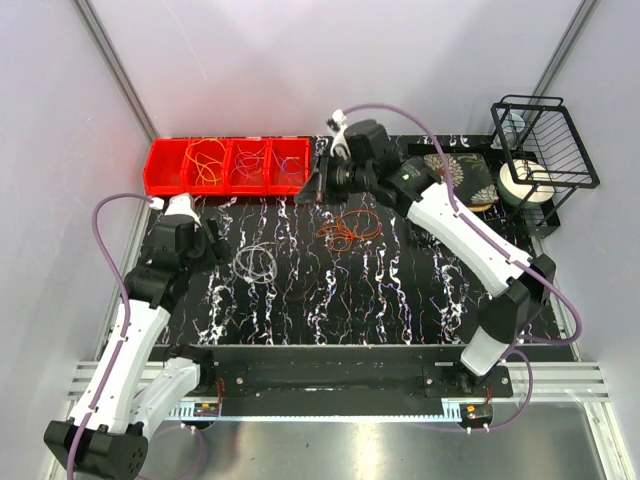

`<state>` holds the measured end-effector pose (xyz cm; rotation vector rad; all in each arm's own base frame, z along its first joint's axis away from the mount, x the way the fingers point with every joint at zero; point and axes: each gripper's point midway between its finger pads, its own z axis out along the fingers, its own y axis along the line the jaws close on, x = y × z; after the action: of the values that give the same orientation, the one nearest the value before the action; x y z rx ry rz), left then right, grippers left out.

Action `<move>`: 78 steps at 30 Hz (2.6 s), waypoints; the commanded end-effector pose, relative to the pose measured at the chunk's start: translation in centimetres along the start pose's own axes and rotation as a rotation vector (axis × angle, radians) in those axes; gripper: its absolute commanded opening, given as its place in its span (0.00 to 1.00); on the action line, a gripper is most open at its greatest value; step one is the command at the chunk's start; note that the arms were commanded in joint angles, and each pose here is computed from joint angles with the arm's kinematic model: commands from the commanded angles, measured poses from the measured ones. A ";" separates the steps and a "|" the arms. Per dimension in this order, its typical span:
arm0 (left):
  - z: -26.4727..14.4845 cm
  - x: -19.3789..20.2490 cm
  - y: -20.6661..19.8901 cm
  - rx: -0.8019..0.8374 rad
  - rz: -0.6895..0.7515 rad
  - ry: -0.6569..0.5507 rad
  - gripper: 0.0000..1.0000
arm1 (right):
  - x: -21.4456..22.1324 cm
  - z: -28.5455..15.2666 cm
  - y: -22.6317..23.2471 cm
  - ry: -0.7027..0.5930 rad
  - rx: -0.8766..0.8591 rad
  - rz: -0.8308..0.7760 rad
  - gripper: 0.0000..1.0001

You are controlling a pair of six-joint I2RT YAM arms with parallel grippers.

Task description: Untangle the cables

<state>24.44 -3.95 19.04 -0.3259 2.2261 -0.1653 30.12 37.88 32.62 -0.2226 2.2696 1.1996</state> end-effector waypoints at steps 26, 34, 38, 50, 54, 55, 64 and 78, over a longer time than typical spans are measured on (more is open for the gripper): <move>2.7 1.6 -6.0 0.160 -0.062 0.056 0.80 | 12.3 1.6 -18.0 0.295 0.523 0.022 0.77; 5.0 4.5 -6.7 0.139 -0.039 0.136 0.78 | 13.5 3.7 -15.8 0.361 0.356 0.068 0.73; 5.9 5.8 -7.3 0.135 -0.033 0.154 0.78 | 13.5 4.0 -15.9 0.364 0.352 0.053 0.72; 10.6 8.2 -5.6 -0.055 0.022 0.231 0.74 | 14.5 4.2 -16.5 0.398 0.343 0.050 0.70; 11.9 8.7 -5.5 -0.074 0.029 0.229 0.69 | 14.8 4.1 -16.7 0.405 0.347 0.040 0.70; 12.2 8.7 -5.4 -0.079 0.030 0.228 0.68 | 14.9 4.2 -16.9 0.410 0.347 0.042 0.70; 13.9 8.7 -4.6 -0.159 0.087 0.233 0.67 | 15.4 4.3 -17.1 0.428 0.345 0.044 0.69; 16.4 5.9 -5.6 -0.229 -0.034 0.173 0.72 | 15.6 4.6 -17.1 0.438 0.333 0.047 0.68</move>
<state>32.00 -11.12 4.21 -0.3667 2.5179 0.0461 25.35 32.78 9.37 -0.2974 2.8615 0.7932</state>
